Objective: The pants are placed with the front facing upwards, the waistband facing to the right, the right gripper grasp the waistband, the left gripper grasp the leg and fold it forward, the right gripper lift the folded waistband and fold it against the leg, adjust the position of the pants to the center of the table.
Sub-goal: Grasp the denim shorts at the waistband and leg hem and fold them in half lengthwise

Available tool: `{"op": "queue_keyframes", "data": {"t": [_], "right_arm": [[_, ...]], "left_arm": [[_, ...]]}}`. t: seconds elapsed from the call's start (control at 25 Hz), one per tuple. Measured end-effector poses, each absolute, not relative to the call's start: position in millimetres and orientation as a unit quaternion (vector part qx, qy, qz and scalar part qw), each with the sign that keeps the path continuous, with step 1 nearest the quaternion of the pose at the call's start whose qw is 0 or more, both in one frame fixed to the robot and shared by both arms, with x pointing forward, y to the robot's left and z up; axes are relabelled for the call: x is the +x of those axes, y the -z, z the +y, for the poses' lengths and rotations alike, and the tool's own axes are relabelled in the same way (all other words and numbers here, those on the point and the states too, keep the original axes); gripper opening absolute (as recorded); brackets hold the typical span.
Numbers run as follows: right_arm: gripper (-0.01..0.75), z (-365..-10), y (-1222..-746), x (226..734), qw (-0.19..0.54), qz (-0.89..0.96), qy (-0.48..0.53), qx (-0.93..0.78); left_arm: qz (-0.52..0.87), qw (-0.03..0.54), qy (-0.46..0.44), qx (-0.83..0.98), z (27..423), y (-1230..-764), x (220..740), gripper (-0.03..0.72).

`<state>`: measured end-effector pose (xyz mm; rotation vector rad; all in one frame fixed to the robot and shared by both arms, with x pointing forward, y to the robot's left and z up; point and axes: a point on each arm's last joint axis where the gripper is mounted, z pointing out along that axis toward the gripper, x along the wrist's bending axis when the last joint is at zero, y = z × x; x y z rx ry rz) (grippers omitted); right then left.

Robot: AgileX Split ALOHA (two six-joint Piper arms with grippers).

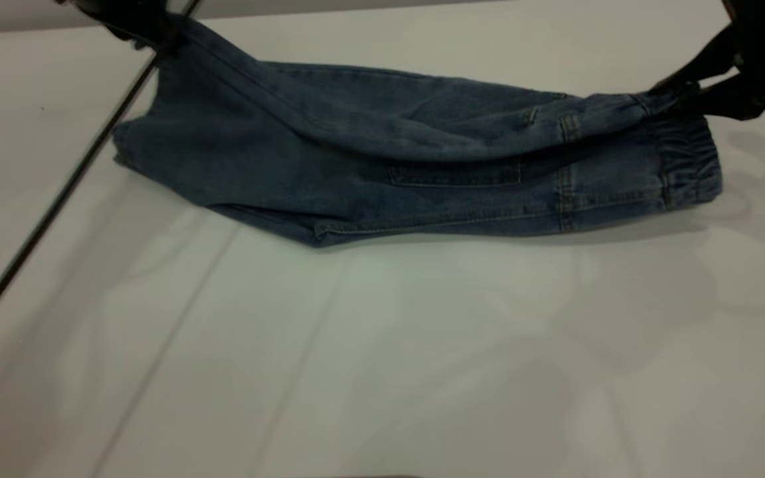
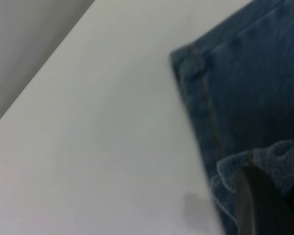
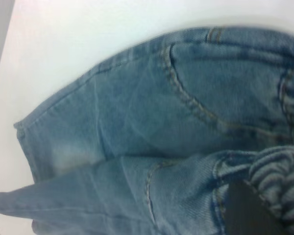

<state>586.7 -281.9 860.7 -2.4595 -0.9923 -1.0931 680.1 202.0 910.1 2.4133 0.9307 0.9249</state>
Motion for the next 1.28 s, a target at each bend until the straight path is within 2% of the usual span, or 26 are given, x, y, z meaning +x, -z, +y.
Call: {"op": "queue_keyframes", "data": {"t": [0.28, 0.48, 0.72, 0.84, 1.0, 1.28], "right_arm": [[0.087, -285.4, -856.4, 595.7, 0.138, -0.3, 0.367, -0.87], [0.134, -290.3, -853.9, 596.3, 0.13, -0.25, 0.348, -0.894], [0.302, -295.0, -851.4, 596.3, 0.128, -0.182, 0.329, -0.918], [0.387, -297.1, -850.4, 596.2, 0.123, -0.162, 0.322, -0.924], [0.461, -293.8, -852.2, 596.5, 0.137, -0.178, 0.332, -0.916], [0.478, -279.9, -855.8, 590.0, 0.176, -0.309, 0.343, -0.869]], "left_arm": [[0.416, 0.226, -0.305, 0.827, 197.9, -892.8, 692.5, 0.12], [0.465, 0.241, -0.288, 0.802, 197.5, -887.4, 694.0, 0.188], [0.58, 0.269, -0.248, 0.728, 203.8, -880.1, 694.7, 0.348], [0.629, 0.283, -0.232, 0.686, 208.4, -880.0, 695.6, 0.403], [0.671, 0.287, -0.217, 0.648, 213.3, -879.3, 695.7, 0.425], [0.626, 0.243, -0.252, 0.697, 220.0, -899.2, 691.8, 0.43]]}}
